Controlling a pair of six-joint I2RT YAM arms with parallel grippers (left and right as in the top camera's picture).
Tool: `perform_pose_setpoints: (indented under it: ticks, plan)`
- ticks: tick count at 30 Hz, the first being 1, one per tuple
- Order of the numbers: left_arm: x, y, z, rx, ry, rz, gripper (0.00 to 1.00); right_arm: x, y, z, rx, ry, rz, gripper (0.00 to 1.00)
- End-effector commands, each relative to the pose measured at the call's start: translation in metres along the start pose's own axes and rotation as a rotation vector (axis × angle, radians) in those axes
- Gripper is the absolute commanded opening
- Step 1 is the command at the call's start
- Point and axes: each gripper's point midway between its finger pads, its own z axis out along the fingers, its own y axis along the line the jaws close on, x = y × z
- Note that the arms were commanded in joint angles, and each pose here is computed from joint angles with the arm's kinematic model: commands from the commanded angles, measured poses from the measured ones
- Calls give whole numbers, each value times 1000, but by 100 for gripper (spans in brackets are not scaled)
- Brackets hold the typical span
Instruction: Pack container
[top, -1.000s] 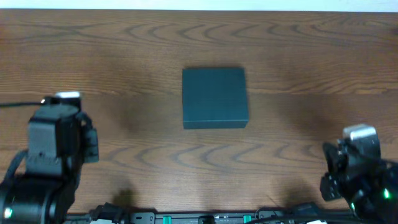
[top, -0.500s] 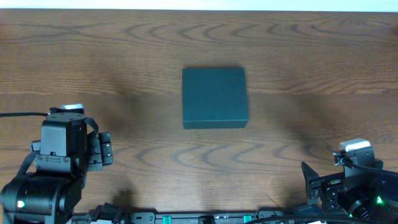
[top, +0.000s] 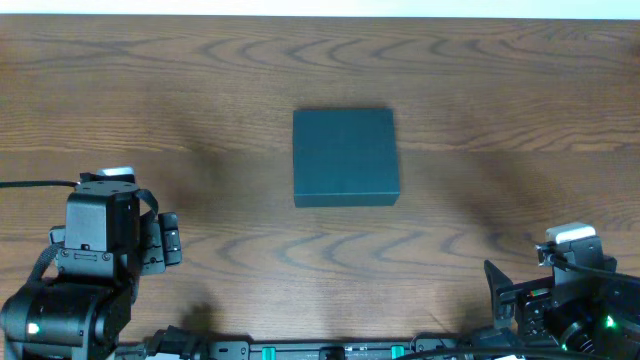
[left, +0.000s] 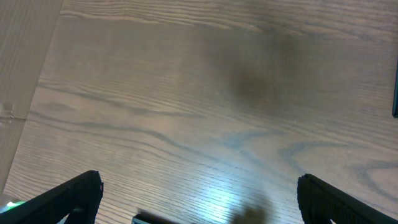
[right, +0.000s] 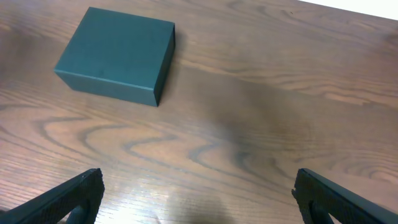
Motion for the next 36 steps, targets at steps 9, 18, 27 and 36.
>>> perform_pose_setpoints:
  ticks: [9, 18, 27, 36]
  plan:
    - [1, 2, 1, -7, 5, -16, 98, -2, -14, 1, 83, -17, 32, 99]
    - [1, 2, 1, -7, 5, -16, 99, 5, 2, 70, -29, -247, 131, 99]
    - [1, 2, 1, -7, 5, -16, 98, 73, 13, 166, -96, -252, 124, 99]
    - [1, 2, 1, -7, 5, -16, 99, 97, 9, 204, -56, -298, 78, 99]
